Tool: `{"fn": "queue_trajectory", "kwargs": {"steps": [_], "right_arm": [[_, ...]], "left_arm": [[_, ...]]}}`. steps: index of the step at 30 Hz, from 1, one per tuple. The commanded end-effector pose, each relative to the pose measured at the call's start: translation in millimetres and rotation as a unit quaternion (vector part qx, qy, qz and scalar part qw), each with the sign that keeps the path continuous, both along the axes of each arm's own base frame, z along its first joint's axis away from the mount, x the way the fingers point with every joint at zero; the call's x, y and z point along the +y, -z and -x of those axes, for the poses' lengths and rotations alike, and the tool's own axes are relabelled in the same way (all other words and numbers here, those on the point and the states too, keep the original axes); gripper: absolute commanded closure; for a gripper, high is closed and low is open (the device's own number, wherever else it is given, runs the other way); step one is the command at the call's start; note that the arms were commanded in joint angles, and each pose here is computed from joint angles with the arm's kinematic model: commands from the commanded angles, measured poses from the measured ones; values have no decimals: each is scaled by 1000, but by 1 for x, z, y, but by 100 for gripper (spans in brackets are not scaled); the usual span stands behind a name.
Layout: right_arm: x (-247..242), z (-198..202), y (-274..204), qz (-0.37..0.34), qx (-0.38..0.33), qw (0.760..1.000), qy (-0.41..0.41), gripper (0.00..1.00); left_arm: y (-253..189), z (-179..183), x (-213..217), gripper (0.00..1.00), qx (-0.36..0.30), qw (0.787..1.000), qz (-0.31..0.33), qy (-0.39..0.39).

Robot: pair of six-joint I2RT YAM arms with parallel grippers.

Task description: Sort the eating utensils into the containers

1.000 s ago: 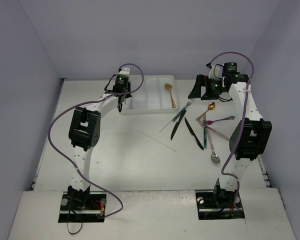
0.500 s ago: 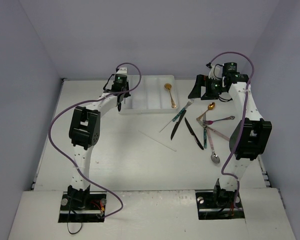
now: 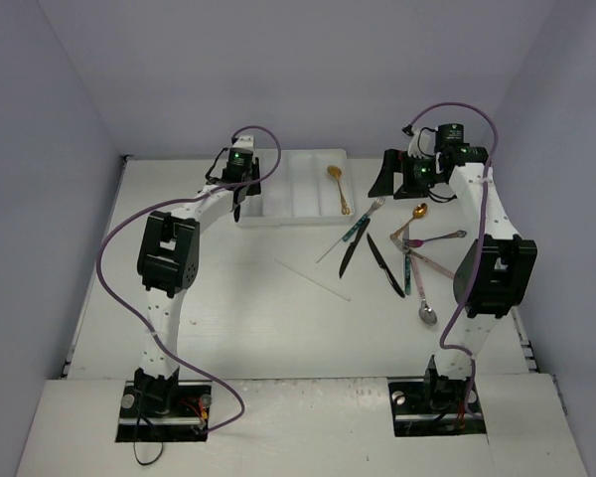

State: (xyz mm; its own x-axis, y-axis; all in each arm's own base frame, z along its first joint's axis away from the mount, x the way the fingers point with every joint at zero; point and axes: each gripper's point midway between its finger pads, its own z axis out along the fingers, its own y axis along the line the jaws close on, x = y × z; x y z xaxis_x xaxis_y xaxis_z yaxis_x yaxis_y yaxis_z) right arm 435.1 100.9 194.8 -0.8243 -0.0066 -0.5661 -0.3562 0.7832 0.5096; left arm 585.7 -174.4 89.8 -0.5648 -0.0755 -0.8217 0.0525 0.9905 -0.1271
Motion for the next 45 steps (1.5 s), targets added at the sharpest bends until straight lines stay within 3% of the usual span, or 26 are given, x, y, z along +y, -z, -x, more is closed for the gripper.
{"fn": "queue_trajectory", "kwargs": {"steps": [1, 6, 10, 13, 18, 21, 25, 32, 45], "right_arm": [[14, 3, -29, 21, -54, 998, -19, 0], [32, 14, -38, 58, -83, 994, -45, 3], [54, 35, -29, 126, -108, 982, -91, 19], [71, 58, -4, 206, -116, 961, -140, 35], [117, 110, 45, 267, -88, 927, -250, 51], [137, 143, 78, 289, -55, 904, -310, 58], [139, 167, 117, 323, -14, 881, -346, 61], [138, 168, 147, 348, 19, 868, -353, 62], [125, 171, 188, 369, 57, 840, -394, 63]], "left_arm": [[-64, -11, -4, 64, -62, 998, 29, 3], [-105, -9, 1, 63, -83, 996, 32, 1], [-192, -2, 11, 58, -148, 988, 37, -1], [-270, 17, 32, 45, -202, 978, 44, -15], [-339, 63, 70, 34, -233, 971, 39, -30], [-331, 89, 97, 31, -206, 977, 32, -44], [-333, 135, 117, 31, -208, 977, 27, -49], [-313, 183, 122, 31, -204, 977, 36, -45], [-266, 210, 120, 30, -158, 986, 44, -39]]}}
